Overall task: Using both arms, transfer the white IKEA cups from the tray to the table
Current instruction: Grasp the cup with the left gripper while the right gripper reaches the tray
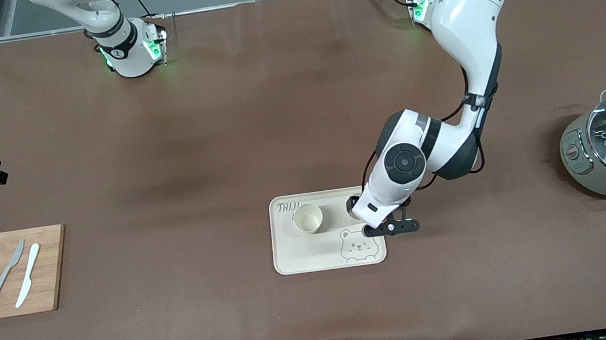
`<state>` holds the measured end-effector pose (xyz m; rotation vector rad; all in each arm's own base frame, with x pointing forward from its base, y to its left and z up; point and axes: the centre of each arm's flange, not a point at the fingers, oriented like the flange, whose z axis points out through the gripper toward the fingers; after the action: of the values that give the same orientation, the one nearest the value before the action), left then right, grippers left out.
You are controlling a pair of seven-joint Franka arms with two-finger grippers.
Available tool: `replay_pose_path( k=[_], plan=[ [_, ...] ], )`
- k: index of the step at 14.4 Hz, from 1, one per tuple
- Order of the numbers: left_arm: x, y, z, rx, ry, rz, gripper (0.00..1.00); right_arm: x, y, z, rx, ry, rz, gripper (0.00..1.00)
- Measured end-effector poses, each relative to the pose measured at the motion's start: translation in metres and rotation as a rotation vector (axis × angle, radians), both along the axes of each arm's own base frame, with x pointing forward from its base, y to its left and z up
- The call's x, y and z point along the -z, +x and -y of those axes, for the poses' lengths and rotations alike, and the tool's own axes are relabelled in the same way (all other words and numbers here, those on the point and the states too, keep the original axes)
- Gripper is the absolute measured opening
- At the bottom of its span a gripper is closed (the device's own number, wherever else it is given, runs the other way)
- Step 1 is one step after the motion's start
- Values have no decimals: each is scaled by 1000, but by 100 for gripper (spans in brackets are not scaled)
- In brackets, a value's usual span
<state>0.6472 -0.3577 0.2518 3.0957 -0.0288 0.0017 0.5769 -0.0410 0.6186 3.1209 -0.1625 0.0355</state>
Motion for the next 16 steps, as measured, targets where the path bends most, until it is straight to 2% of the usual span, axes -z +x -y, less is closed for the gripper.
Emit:
replay_pose_path(
  k=[2,4,6,8,10,12,14,16],
  plan=[
    [3,0,0,5,7,4,100,2,0,4,7,19,-4,100],
    [8,0,-1,6,11,-2,100,10,2,-7,-16,51,-33,100],
    [15,-1,-1,7,14,-9,100,17,8,-52,-73,71,-35,100],
    [23,-2,0,8,18,-19,100,28,17,-117,-124,85,-12,100],
    [31,-6,4,15,21,-27,100,49,28,-170,-127,116,6,100],
    [34,-7,8,-4,13,-17,100,79,43,-206,-102,127,-1,100],
    [32,-5,10,-52,7,1,81,108,59,-237,-84,130,-12,100],
    [32,-6,13,-47,21,16,62,133,74,-269,-52,137,7,100]
  ],
)
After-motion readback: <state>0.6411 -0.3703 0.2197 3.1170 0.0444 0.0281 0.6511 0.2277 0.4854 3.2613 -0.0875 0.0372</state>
